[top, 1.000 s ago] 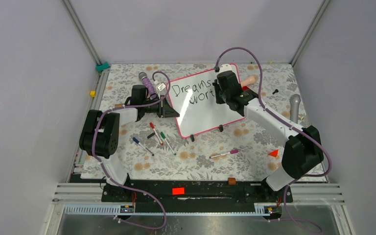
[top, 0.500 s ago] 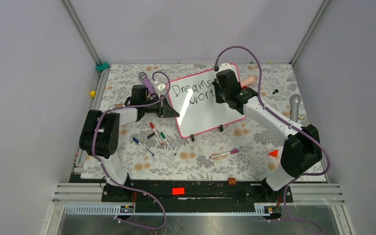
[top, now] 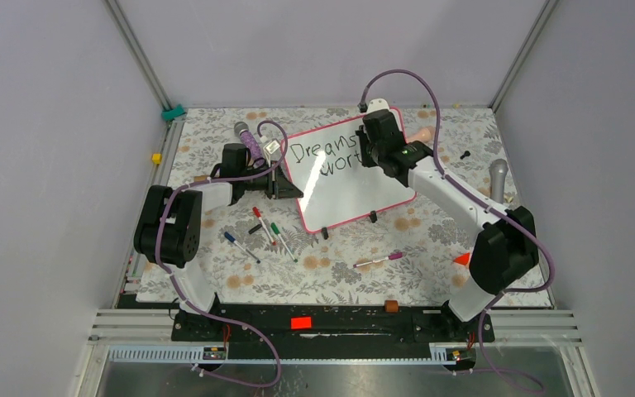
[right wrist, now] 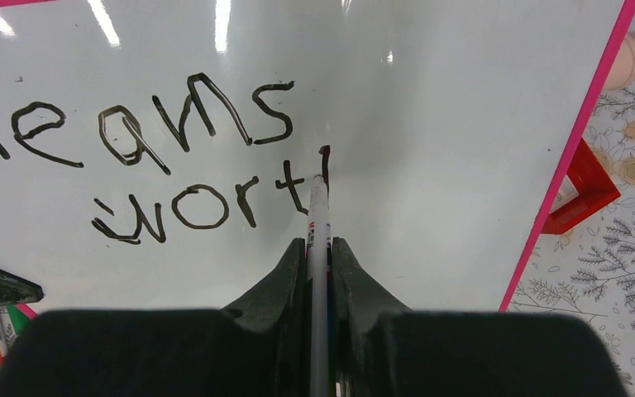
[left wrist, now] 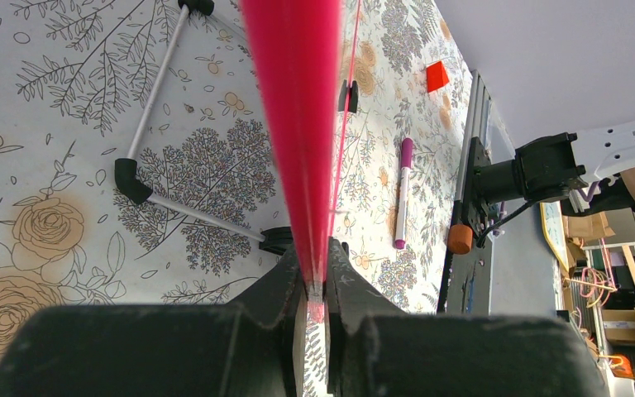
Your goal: Write a sentence on the whiteboard
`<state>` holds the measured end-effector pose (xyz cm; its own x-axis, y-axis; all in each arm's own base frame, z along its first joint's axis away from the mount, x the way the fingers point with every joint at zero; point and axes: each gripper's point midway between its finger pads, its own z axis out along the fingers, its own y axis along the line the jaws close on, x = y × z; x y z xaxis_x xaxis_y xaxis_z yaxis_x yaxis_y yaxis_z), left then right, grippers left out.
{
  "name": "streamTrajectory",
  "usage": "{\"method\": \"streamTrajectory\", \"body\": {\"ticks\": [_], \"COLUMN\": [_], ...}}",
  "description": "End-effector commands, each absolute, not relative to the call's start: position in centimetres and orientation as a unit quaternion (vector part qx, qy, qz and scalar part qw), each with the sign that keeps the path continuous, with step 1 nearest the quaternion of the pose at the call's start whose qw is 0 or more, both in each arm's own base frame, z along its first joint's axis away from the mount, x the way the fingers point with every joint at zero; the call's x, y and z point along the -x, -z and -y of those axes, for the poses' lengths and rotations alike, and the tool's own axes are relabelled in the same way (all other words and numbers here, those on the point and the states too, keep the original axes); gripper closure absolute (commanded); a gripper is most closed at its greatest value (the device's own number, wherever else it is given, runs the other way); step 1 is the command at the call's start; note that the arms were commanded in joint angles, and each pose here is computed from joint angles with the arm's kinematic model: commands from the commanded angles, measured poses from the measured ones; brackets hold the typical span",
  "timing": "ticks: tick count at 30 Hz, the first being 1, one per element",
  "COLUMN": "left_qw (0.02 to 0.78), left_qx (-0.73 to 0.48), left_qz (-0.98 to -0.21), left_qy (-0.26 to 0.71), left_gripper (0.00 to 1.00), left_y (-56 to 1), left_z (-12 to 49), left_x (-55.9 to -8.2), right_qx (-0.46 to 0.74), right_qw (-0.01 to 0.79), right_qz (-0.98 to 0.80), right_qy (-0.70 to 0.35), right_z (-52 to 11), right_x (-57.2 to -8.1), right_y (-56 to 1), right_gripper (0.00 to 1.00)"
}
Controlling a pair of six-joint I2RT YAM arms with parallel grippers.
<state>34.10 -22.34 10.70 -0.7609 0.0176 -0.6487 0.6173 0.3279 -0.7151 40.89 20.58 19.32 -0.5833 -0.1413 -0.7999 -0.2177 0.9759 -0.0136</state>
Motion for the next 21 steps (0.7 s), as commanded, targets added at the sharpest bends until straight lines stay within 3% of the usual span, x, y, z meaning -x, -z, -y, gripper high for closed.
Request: {"method": "streamTrajectory", "body": {"ticks": [1, 21], "left_qw": [0.282, 0.283], "left_qx": [-0.178, -0.180], "left_qz": [-0.816, -0.815], "left_qy": [0.472, 0.472], "left_gripper": [1.00, 1.00], "left_y": [-6.6, -6.7], "left_z": [21.5, 21.5], "left_x": [-35.5, -35.4], "right_qx": [0.086, 0.072], "right_qw": [0.466, 0.453], "right_qz": [-0.880, -0.888], "right_qy": [-0.034, -0.025], "right_z": [-20.2, -18.3], "right_x": [-42.6, -42.1], "right_y": [-20.6, -19.8], "right_gripper": [1.00, 1.00]}}
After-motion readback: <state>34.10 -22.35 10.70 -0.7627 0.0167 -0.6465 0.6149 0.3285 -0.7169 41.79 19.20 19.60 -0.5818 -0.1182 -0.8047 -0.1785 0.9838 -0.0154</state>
